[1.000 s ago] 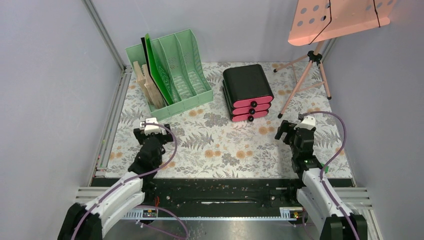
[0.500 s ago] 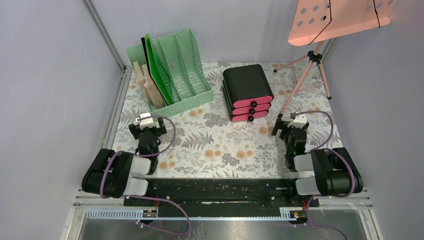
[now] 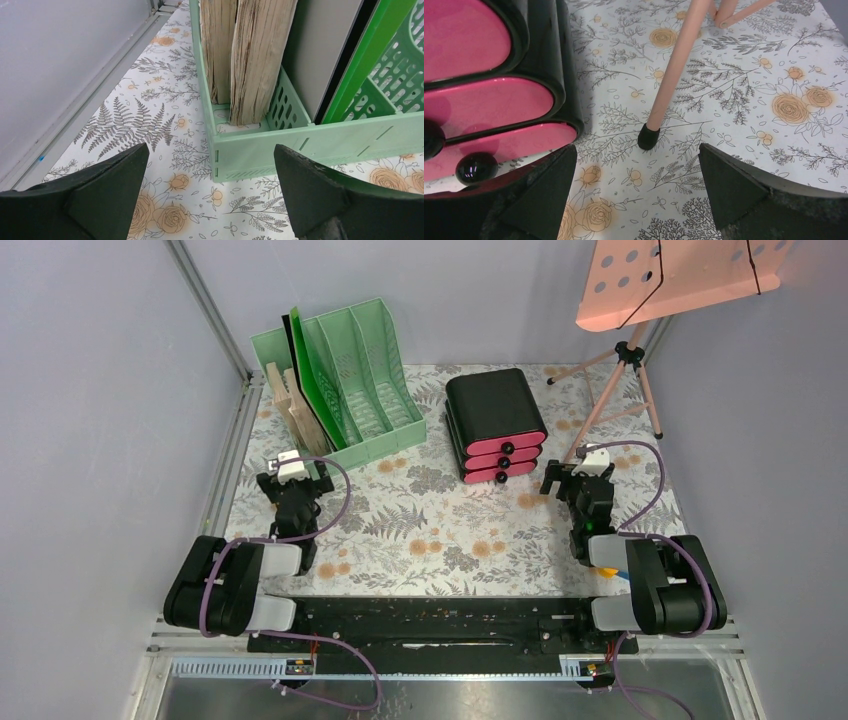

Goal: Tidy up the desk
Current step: Reset both arms

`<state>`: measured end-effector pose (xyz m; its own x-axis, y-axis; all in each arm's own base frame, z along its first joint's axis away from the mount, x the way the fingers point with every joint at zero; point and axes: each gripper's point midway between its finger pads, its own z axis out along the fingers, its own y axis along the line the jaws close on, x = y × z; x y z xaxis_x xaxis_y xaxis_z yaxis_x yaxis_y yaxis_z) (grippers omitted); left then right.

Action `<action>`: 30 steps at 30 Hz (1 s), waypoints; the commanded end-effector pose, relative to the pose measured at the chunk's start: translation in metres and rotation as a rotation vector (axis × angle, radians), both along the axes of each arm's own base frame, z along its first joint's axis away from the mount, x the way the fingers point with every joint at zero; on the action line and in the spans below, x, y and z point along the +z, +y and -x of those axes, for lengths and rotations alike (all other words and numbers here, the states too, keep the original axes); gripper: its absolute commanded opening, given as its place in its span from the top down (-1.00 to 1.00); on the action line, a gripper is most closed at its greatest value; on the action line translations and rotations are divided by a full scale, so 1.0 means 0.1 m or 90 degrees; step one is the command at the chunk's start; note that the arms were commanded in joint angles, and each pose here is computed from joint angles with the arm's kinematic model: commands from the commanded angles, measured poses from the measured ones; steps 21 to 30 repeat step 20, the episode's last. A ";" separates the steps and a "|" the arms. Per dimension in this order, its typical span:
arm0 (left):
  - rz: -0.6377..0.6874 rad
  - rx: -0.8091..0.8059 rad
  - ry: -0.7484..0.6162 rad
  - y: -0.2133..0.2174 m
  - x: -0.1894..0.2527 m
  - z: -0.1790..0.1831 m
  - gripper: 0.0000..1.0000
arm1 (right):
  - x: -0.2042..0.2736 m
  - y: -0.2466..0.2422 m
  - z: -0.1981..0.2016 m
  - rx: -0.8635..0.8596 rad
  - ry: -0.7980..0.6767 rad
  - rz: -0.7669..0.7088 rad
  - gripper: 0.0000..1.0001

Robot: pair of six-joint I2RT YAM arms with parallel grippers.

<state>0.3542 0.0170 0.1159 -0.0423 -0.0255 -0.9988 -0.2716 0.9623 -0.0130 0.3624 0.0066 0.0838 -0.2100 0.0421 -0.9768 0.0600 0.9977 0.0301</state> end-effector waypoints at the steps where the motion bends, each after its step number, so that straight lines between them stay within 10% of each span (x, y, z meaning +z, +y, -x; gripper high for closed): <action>1: 0.015 -0.011 -0.031 -0.04 0.14 -0.07 -0.97 | 0.08 0.01 -0.04 0.013 -0.011 0.017 -0.99; 30: 0.015 -0.012 -0.029 -0.04 0.14 -0.08 -0.97 | 0.09 0.00 -0.04 0.012 -0.011 0.017 -0.99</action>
